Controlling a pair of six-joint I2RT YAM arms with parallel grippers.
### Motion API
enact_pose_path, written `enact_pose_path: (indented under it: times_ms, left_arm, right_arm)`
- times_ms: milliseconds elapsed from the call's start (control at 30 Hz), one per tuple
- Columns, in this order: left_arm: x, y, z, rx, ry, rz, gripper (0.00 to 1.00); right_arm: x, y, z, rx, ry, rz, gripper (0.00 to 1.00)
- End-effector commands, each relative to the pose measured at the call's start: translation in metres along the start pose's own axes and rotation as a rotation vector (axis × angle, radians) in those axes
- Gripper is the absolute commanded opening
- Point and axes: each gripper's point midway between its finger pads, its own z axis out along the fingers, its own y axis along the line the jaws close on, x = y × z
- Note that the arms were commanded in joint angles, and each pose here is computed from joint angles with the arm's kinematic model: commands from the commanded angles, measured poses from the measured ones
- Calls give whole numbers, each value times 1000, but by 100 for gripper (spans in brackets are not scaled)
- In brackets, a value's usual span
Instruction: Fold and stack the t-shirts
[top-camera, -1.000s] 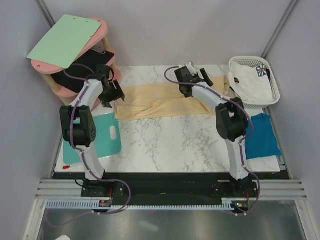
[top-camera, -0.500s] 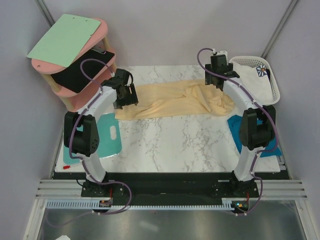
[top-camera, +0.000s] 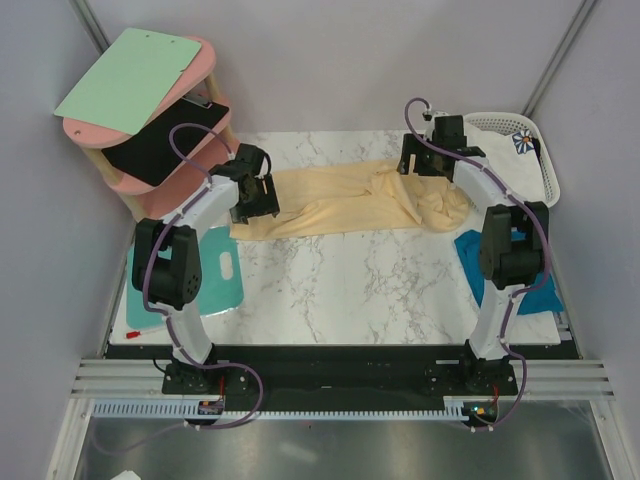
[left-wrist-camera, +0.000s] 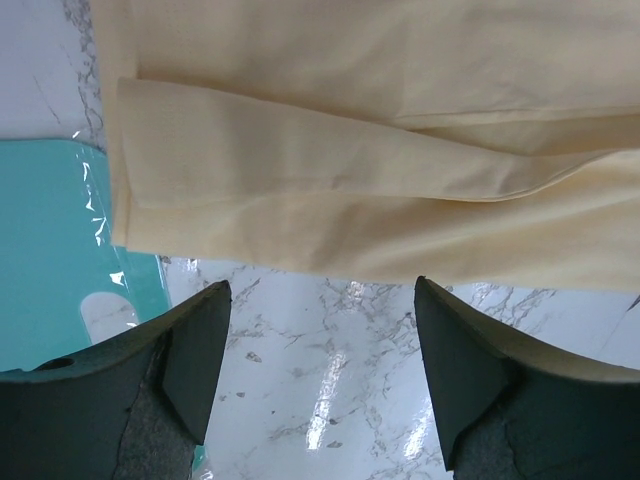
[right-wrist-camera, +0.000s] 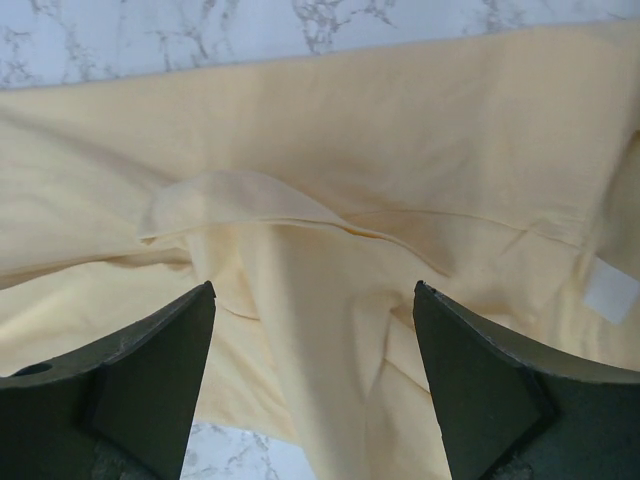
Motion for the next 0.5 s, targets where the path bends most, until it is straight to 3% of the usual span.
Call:
enact_pose_path:
  times_ms: [0,467]
  left_arm:
    - [7,4,11,-23,6,28,80]
    - [19,10,20,-46,35,40,80]
  right_arm:
    - [-14,22,9,-206,-23,114,87]
    - [-17,3,39,-242,-28,158,87]
